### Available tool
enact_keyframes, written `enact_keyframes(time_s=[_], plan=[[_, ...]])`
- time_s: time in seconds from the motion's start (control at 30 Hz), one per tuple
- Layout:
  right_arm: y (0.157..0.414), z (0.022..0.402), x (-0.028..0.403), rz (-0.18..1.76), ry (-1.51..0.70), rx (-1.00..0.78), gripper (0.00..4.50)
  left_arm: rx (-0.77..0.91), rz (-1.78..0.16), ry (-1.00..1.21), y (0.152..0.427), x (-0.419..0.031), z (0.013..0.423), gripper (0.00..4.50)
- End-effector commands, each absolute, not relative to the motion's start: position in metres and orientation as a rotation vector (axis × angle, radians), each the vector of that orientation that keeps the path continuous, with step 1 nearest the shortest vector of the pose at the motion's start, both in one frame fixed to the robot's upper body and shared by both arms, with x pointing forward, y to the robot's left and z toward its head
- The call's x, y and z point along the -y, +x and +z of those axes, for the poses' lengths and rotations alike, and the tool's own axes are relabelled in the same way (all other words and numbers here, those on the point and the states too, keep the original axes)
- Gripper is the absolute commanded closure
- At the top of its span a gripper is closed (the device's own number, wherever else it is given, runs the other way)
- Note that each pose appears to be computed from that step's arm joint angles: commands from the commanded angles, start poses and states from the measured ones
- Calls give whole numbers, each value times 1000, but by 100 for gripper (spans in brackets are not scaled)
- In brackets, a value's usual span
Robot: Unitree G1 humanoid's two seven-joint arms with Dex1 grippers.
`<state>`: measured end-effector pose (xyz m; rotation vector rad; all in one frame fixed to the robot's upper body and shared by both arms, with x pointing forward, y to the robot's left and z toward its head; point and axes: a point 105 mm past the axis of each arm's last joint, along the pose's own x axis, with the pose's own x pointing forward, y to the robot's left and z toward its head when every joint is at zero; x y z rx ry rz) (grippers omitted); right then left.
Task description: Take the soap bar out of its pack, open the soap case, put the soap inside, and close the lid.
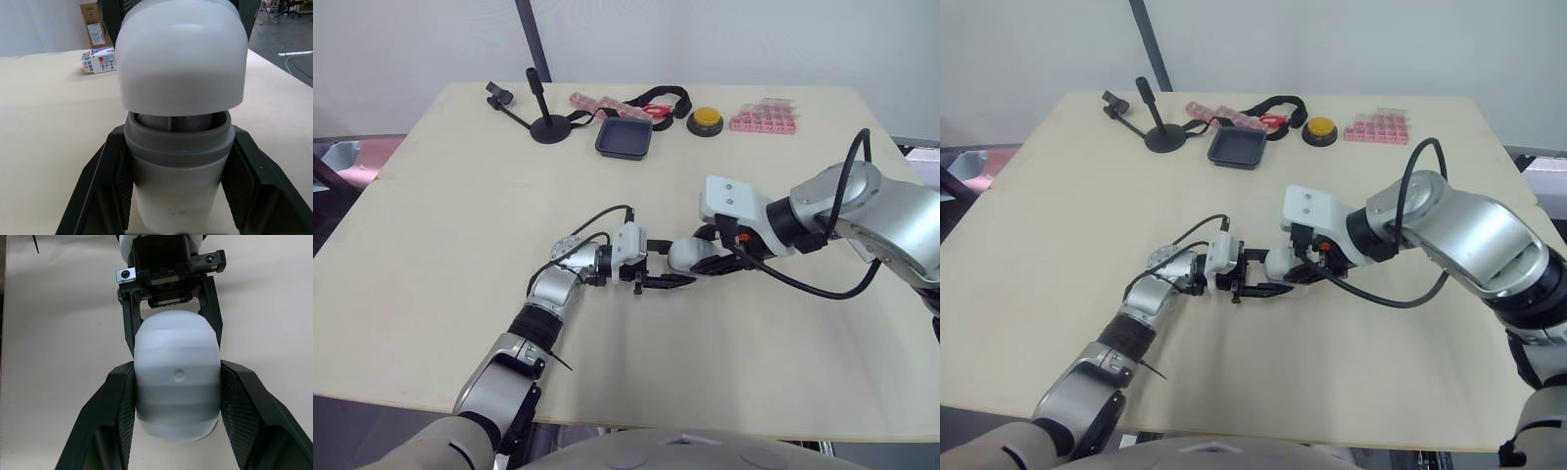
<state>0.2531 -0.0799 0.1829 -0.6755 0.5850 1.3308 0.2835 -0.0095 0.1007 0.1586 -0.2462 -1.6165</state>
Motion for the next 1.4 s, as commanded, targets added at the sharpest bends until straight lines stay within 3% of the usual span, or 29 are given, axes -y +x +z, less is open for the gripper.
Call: enact_keyframes(time_s=[0.03,0.83,1.4], plan=[[250,181,80,1354,-705,-589,255,243,-1597,176,286,7,102,258],[259,163,87,1342,-775,-652,255,248,-1597,158,283,9,106,258],[258,156,82,1371,-710,-675,255,248,-1593,159,284,9,107,258]])
